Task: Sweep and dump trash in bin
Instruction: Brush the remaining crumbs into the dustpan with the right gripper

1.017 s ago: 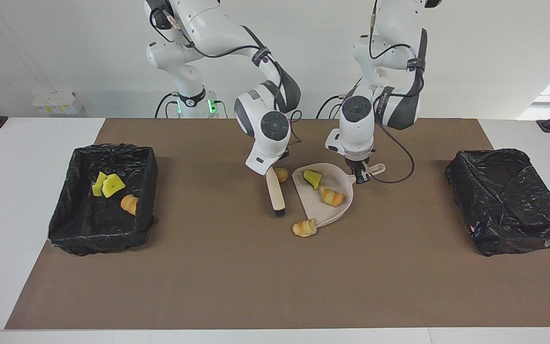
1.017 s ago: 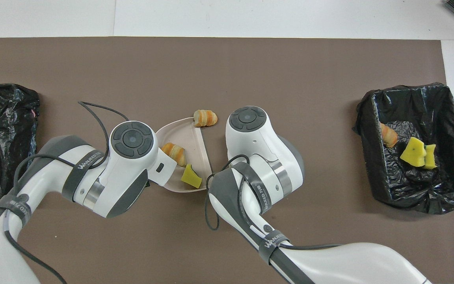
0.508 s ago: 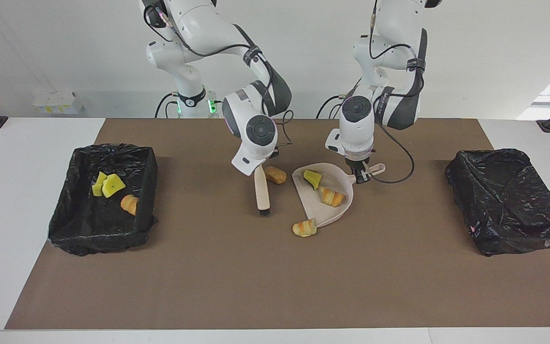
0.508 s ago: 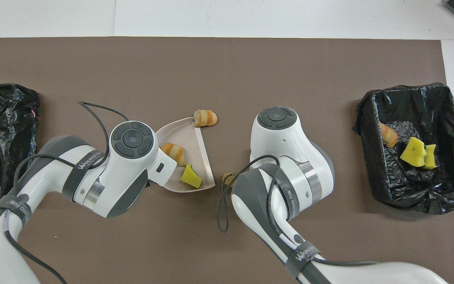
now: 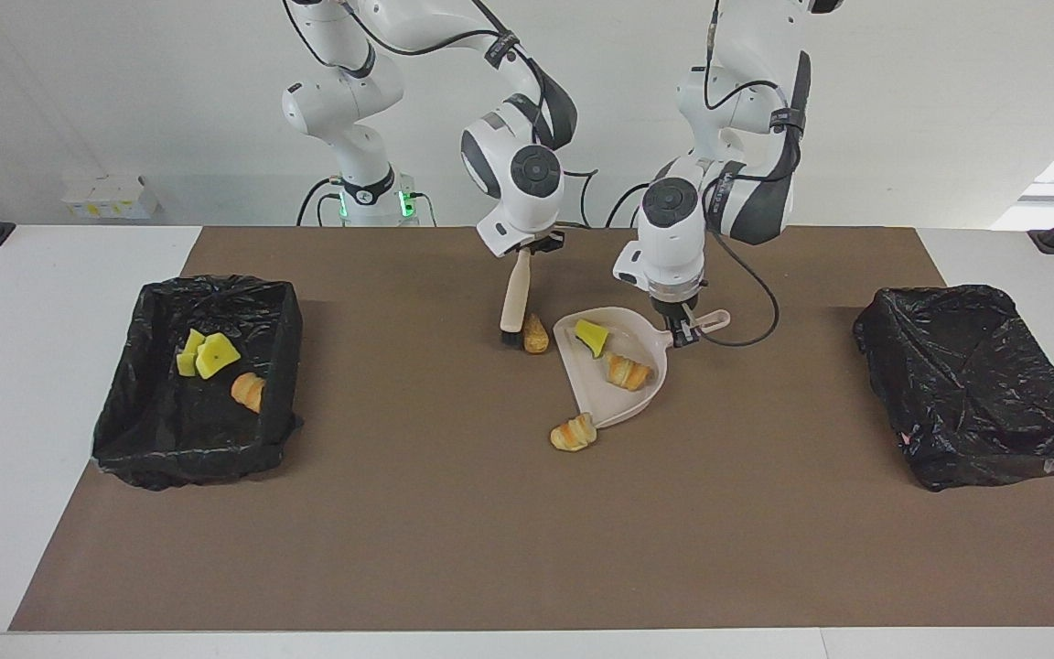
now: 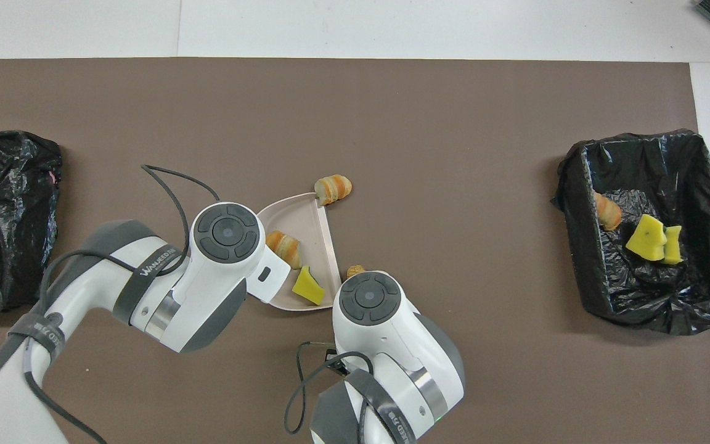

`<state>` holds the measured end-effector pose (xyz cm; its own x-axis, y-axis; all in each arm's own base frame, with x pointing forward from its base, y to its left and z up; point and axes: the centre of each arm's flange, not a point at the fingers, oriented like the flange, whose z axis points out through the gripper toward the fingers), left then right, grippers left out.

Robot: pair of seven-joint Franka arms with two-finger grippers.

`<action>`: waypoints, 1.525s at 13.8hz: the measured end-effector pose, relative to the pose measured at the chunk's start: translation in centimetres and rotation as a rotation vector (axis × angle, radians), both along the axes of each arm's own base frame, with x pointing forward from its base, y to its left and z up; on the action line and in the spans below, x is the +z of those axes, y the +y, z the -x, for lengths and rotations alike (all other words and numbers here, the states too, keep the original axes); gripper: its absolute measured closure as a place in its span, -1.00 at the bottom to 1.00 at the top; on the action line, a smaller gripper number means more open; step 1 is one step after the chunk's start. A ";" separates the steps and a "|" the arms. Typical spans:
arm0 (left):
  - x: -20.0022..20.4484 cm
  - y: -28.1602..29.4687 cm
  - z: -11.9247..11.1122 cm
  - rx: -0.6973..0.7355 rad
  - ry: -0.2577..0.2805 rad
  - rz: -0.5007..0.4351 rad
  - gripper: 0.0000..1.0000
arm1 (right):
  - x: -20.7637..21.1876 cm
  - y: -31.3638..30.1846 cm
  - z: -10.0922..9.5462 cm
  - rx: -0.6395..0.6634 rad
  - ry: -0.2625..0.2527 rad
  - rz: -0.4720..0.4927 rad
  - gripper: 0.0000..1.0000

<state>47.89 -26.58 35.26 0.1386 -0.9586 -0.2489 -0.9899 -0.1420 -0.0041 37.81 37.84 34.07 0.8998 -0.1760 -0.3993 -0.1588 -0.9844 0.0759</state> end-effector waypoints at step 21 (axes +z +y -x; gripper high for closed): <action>-0.1 3.7 -1.6 0.076 0.000 -0.001 0.37 | 4.4 -3.3 -17.6 0.419 -0.131 -0.033 0.49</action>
<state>49.49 -22.87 35.20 0.2113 -0.9449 -0.2500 -0.9761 -0.2172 -0.0040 55.39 34.58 38.43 0.9342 0.2260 -0.2759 0.2485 -0.9674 0.0491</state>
